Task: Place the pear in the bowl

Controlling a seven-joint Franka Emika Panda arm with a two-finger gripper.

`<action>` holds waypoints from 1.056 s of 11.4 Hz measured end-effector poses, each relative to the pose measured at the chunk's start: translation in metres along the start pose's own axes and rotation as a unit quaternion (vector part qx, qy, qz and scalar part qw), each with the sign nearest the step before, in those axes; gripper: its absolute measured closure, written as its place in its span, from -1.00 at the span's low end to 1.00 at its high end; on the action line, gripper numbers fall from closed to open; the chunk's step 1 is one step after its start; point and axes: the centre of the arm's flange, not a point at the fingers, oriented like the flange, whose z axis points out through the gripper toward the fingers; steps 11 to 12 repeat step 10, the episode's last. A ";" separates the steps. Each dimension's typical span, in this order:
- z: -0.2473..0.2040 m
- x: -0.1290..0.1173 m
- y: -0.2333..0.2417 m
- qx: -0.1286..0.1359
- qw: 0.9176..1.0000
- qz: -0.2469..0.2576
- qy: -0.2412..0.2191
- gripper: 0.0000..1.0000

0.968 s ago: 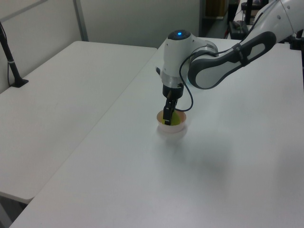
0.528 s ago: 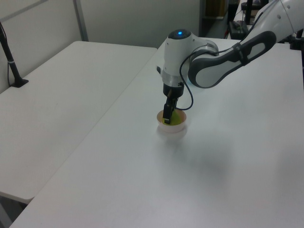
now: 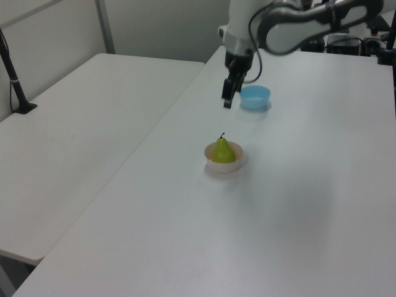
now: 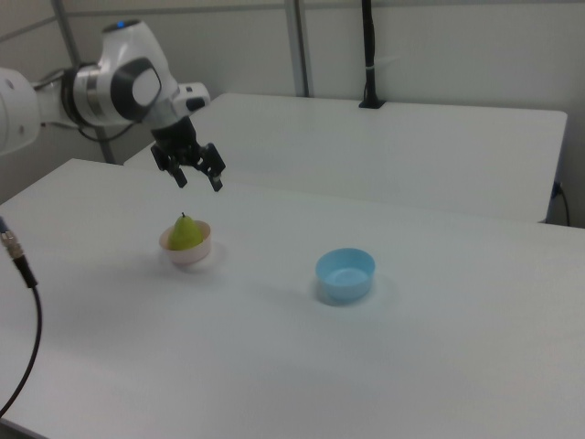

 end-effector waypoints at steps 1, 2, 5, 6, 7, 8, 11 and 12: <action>-0.024 -0.007 0.018 -0.004 1.000 0.000 -0.012 -1.00; -0.049 -0.016 0.036 -0.007 1.000 -0.001 -0.024 -1.00; -0.106 -0.048 0.092 0.019 0.998 -0.001 -0.062 -1.00; -0.123 -0.058 0.108 0.021 0.997 0.005 -0.070 -1.00; -0.137 -0.067 0.118 0.022 0.997 0.012 -0.074 -1.00; -0.146 -0.073 0.125 0.022 0.997 0.018 -0.076 -1.00; -0.148 -0.077 0.128 0.022 0.996 0.020 -0.079 -1.00; -0.148 -0.077 0.128 0.022 0.996 0.020 -0.079 -1.00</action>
